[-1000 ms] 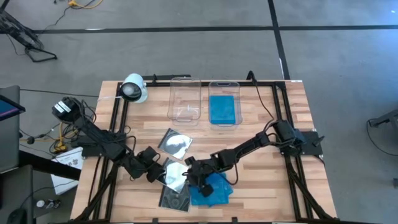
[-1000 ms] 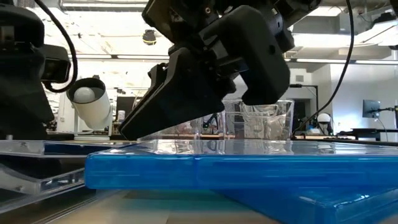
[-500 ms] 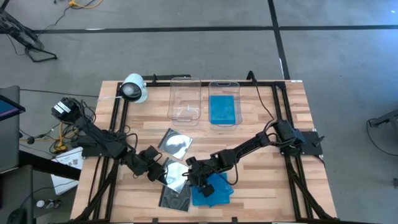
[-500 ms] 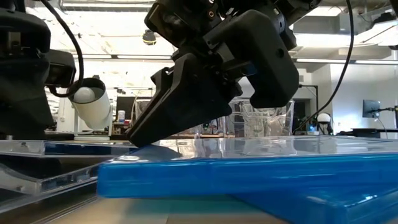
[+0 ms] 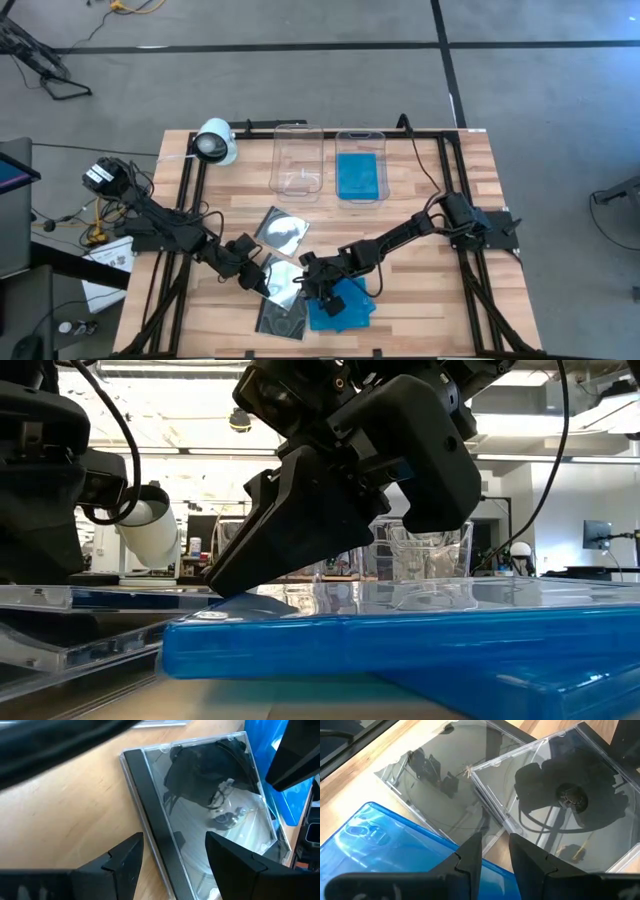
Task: Pick & place jewel cases by type
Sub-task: Put the middle black CD case into the left transparent bin
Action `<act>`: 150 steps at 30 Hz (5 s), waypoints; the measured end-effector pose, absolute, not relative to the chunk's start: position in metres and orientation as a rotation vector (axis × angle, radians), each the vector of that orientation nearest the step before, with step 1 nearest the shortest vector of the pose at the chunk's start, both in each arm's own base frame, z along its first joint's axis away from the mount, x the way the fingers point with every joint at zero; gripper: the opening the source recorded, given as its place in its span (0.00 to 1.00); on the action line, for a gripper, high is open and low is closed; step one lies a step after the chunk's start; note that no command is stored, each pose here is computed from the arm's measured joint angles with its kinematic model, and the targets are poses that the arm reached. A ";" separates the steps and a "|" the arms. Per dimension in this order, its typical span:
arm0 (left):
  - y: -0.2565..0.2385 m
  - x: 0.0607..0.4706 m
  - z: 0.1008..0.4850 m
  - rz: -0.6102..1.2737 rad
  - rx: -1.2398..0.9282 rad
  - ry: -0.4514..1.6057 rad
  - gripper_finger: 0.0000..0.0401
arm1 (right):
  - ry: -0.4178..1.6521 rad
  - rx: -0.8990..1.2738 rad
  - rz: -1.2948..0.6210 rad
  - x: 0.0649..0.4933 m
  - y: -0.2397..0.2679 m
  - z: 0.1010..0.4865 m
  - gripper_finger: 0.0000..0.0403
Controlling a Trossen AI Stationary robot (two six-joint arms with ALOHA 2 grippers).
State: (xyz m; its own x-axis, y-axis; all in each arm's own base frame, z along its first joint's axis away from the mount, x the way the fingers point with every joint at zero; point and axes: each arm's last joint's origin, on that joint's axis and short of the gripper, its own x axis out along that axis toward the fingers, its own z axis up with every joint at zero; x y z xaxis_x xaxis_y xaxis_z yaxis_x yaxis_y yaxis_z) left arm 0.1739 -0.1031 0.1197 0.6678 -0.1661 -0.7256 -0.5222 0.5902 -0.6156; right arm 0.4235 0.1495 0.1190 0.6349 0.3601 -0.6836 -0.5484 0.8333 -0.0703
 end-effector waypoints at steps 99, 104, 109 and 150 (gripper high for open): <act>-0.096 0.173 0.116 0.267 -0.880 0.898 0.52 | 0.702 -0.489 0.198 0.427 0.138 0.125 0.22; -0.096 0.173 0.116 0.263 -0.877 0.890 0.52 | 0.687 -0.450 0.230 0.429 0.136 0.126 0.24; -0.096 0.173 0.117 0.262 -0.875 0.887 0.52 | 0.778 -0.377 0.249 0.425 0.130 0.122 0.30; -0.093 0.182 0.122 0.226 -0.935 0.816 0.52 | 0.952 -0.134 0.257 0.423 0.109 0.112 0.29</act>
State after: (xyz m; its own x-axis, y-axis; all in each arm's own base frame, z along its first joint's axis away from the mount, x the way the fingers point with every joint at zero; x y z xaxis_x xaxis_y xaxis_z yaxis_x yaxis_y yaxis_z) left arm 0.1817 -0.0935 0.1215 0.6863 -0.1629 -0.7088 -0.5045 0.5954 -0.6253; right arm 0.4235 0.1093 0.1122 0.5523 0.1583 -0.8184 -0.2754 0.9613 0.0001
